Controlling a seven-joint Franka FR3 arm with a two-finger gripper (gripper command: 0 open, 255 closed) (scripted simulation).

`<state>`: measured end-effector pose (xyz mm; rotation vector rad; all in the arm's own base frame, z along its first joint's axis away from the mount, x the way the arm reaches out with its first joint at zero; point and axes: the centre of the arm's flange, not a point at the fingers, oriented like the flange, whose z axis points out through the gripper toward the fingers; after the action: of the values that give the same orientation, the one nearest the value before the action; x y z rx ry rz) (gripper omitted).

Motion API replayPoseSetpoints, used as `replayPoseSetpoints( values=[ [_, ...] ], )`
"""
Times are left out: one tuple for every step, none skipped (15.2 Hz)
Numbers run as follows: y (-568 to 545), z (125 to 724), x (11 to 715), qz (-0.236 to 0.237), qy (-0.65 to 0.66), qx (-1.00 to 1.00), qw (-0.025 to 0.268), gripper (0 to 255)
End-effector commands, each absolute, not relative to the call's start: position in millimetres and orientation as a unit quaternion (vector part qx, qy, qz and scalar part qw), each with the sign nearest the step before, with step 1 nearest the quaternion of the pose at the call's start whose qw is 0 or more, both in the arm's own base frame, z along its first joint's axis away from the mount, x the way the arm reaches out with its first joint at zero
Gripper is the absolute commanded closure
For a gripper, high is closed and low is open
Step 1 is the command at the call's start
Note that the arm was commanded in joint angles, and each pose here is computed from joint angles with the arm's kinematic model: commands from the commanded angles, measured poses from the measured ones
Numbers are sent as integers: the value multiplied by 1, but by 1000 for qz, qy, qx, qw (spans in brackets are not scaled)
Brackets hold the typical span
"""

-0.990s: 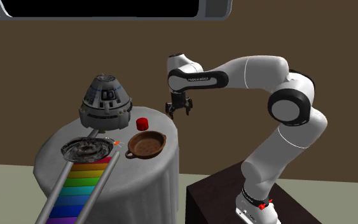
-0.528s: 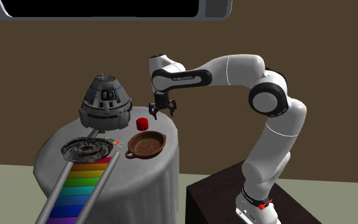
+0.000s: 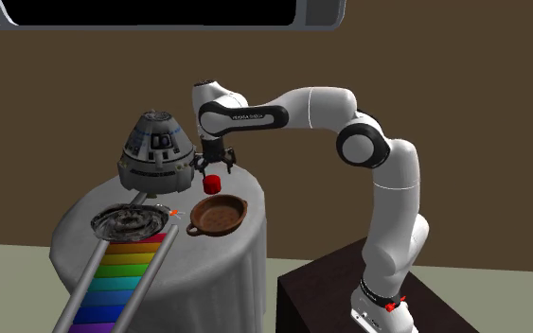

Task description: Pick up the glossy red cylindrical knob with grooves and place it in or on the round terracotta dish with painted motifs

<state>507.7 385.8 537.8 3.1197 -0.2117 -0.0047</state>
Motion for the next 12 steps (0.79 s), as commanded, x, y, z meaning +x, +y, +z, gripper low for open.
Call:
replayPoseSetpoints(
  values=[
    [407, 539, 518, -2, -71, 997, 4, 0],
    [407, 534, 518, -2, -71, 997, 4, 0],
    [407, 529, 518, -2, -71, 997, 4, 0],
    [407, 523, 518, -2, -71, 997, 4, 0],
    [407, 518, 518, -2, -71, 997, 4, 0],
    [407, 513, 518, -2, -71, 997, 4, 0],
    [407, 507, 518, -2, -71, 997, 4, 0],
    [407, 502, 518, -2, -71, 997, 4, 0],
    [407, 499, 518, -2, -71, 997, 4, 0],
    [407, 499, 518, -2, -71, 997, 4, 0],
    [407, 499, 518, -2, -71, 997, 4, 0],
    [407, 499, 518, -2, -71, 997, 4, 0]
  ],
)
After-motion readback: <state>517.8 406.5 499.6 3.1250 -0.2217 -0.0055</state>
